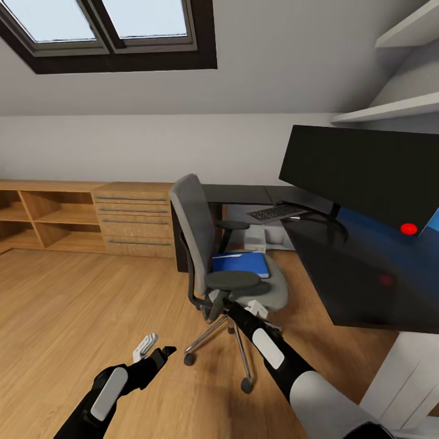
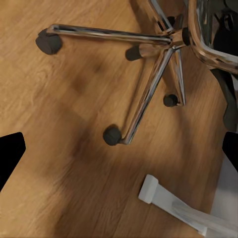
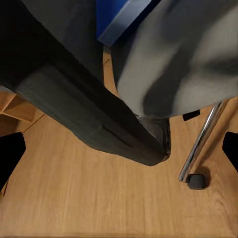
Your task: In the bedroom, organize the workspace by keeping the computer under the desk, ensuring the monitor is on the desk, placing the keyboard on the desk next to the monitor, placing the mouse on the desk next to the keyboard, moving the folder from the swivel chair onto the desk next to the mouse, stacking the notebook on top of the folder with the pen on top of the notebook, and positioning the swivel chair next to the desk.
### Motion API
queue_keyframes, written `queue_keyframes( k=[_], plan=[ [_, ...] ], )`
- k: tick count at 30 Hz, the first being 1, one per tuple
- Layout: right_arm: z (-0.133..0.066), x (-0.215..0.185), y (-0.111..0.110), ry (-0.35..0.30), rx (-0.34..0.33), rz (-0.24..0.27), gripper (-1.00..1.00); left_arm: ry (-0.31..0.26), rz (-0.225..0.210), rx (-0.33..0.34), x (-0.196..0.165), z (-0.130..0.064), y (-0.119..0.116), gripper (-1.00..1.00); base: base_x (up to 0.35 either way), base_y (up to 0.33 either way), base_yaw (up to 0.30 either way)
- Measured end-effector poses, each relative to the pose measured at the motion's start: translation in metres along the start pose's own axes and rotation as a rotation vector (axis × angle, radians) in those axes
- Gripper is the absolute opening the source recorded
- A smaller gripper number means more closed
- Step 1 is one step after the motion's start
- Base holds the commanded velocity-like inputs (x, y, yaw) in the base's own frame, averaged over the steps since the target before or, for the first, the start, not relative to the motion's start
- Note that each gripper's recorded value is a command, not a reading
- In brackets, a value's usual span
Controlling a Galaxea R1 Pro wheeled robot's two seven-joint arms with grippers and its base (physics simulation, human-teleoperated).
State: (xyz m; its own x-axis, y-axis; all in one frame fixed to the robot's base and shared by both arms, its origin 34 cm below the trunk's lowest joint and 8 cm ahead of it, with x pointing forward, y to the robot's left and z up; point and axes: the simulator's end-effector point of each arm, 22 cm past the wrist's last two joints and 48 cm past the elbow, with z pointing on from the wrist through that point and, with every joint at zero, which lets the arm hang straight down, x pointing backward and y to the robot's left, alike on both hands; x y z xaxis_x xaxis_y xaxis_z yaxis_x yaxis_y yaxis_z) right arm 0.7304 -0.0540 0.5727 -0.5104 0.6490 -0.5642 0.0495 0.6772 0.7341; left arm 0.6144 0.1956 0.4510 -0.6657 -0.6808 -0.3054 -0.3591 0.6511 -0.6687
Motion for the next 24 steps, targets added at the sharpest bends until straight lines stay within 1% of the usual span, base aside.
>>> queue_keyframes(
  k=[5, 8, 12, 13, 19, 20, 24],
  plan=[
    [-0.001, -0.002, -0.004, -0.002, -0.001, 0.007, 1.00, 0.000, 0.001, -0.001, 0.000, 0.000, 0.000, 1.00, 0.000, 0.000, 0.000],
    [-0.003, -0.002, -0.011, -0.003, 0.005, 0.009, 1.00, -0.001, 0.001, -0.001, 0.000, 0.000, 0.000, 1.00, 0.000, 0.000, 0.000],
    [-0.007, -0.006, -0.030, -0.009, 0.027, 0.004, 1.00, -0.001, 0.002, -0.001, 0.000, 0.000, 0.000, 1.00, 0.000, 0.000, 0.000],
    [-0.008, -0.006, -0.030, -0.009, 0.027, 0.004, 1.00, -0.001, 0.002, -0.001, 0.000, 0.000, 0.000, 1.00, 0.000, 0.000, 0.000],
    [-0.016, -0.015, -0.053, -0.025, 0.039, -0.009, 1.00, -0.002, 0.003, -0.002, 0.000, 0.000, 0.001, 1.00, 0.000, 0.000, 0.000],
    [-0.016, -0.015, -0.053, -0.025, 0.039, -0.009, 1.00, -0.002, 0.003, -0.002, 0.000, 0.000, 0.001, 1.00, 0.000, 0.000, 0.000],
    [-0.026, -0.014, -0.071, -0.034, 0.040, -0.010, 1.00, -0.002, 0.004, -0.003, -0.001, 0.000, 0.001, 1.00, 0.000, 0.000, 0.000]
  ],
)
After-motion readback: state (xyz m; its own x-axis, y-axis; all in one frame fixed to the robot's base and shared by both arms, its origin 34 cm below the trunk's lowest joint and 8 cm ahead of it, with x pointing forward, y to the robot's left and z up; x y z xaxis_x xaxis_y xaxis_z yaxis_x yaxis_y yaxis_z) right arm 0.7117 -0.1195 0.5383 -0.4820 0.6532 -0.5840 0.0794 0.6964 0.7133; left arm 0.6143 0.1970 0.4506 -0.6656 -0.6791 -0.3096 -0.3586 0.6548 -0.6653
